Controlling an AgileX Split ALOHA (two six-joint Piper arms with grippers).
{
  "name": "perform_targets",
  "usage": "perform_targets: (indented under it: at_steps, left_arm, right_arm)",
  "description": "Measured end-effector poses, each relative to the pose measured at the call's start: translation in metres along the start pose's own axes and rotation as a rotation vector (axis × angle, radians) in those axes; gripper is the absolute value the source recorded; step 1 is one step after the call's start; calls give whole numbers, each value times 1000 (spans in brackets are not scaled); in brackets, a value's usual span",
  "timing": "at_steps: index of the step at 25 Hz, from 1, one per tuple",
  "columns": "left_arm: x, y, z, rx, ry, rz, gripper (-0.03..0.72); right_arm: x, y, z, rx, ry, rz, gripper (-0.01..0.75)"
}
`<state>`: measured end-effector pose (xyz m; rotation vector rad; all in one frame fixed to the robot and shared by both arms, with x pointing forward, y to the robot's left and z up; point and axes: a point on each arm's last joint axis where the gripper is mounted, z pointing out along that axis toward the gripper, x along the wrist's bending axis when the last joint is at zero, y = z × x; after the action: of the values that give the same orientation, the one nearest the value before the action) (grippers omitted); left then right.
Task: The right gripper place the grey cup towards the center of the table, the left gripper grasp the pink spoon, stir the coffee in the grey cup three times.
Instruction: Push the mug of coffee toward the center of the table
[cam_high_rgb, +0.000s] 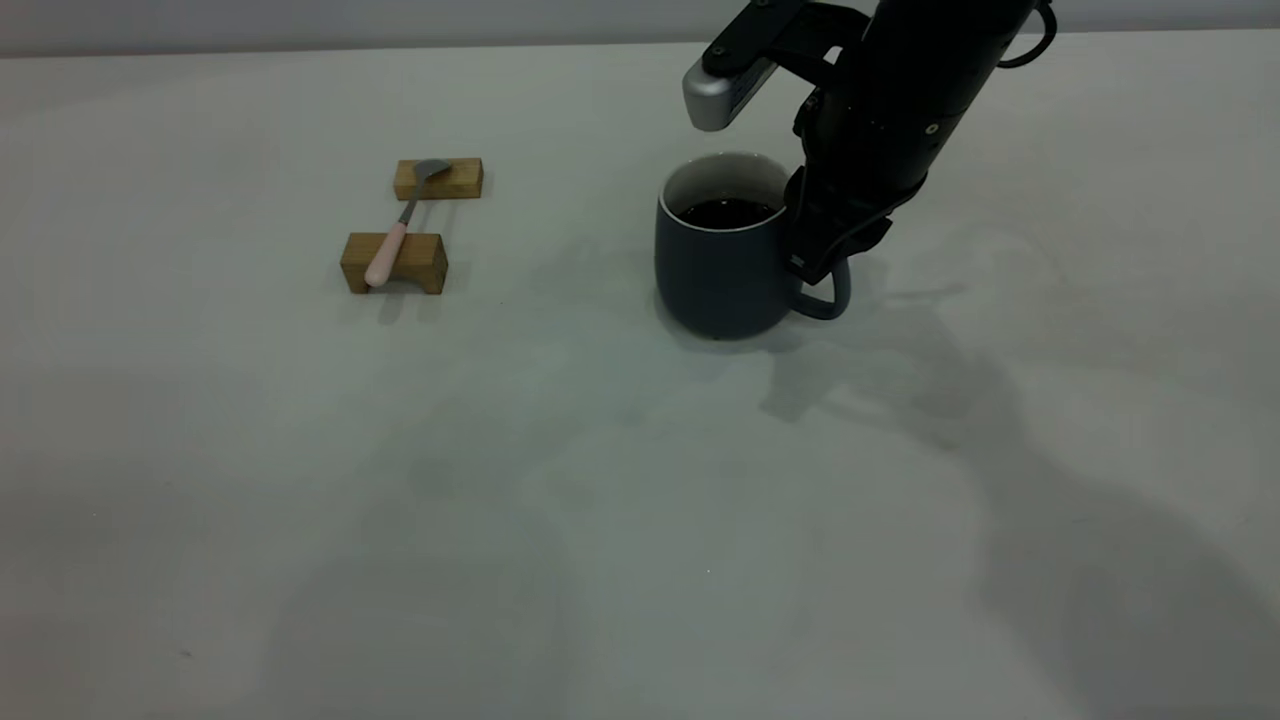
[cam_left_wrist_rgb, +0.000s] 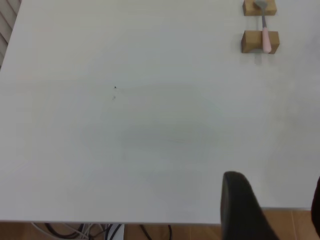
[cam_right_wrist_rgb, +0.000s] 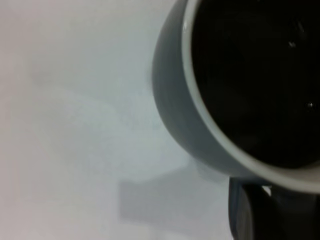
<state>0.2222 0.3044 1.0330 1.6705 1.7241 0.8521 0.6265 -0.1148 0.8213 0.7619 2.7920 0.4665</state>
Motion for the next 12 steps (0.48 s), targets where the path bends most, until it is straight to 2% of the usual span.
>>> perform_targets:
  at_steps: [7,9,12]
  left_arm:
    - [0,0,0,0,0,0,421]
    - [0,0,0,0,0,0,421]
    - [0,0,0,0,0,0,421]
  right_arm:
    - [1,0,1,-6,5,24,206]
    - [1,1,1,-9,8,38,253]
    - [0,2,1,-18,7,59,380]
